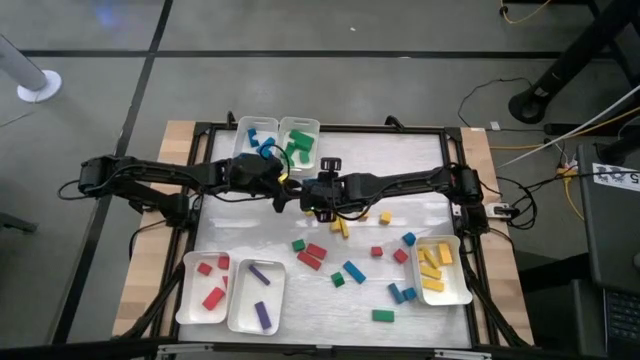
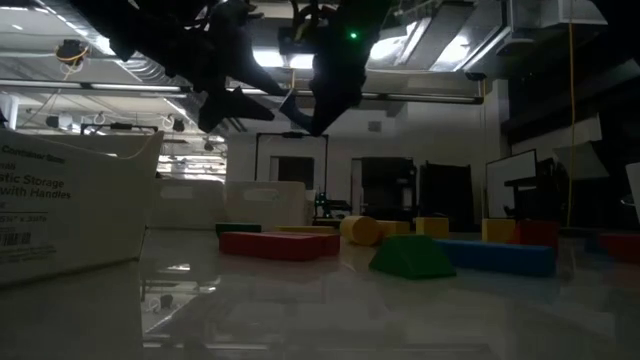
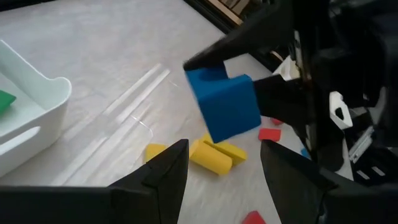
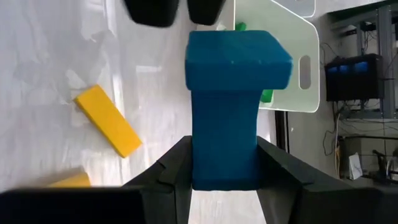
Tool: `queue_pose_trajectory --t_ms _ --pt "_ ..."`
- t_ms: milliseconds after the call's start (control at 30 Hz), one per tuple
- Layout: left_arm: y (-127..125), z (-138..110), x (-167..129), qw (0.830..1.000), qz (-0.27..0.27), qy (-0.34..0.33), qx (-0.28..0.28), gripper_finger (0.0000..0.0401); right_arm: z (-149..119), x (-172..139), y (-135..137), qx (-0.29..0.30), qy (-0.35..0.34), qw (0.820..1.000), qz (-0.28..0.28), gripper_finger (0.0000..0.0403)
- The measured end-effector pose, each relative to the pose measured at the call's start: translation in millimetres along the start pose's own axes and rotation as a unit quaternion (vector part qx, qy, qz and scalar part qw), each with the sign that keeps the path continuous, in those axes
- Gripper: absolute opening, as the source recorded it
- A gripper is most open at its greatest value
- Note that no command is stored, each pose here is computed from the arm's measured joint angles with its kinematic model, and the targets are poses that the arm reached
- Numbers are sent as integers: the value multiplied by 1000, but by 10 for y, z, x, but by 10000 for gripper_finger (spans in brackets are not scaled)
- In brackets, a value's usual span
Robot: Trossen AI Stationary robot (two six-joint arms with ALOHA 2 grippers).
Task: Sort blocks
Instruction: Put the blue block into the top left white bin
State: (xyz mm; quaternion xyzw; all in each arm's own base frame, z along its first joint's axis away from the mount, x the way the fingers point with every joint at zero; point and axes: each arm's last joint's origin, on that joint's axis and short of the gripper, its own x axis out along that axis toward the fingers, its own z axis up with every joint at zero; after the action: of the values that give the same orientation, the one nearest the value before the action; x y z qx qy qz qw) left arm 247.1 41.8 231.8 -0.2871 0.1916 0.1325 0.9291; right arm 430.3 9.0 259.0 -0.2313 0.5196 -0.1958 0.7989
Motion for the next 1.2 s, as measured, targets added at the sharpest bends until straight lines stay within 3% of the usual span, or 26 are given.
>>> queue_pose_trajectory --t_ms 400,667,933,1200 --pt "-24 40 0 1000 -13 -20 1 189 -14 1 2 18 6 1000 2 136" --pt "-22 12 0 987 -7 -8 161 189 -57 -2 37 6 22 998 57 136" --pt "-152 -78 -2 951 -31 0 306 189 -42 -6 64 14 12 994 104 136" --pt "-226 -123 -8 941 -46 1 337 189 12 -2 66 28 -15 992 119 136"
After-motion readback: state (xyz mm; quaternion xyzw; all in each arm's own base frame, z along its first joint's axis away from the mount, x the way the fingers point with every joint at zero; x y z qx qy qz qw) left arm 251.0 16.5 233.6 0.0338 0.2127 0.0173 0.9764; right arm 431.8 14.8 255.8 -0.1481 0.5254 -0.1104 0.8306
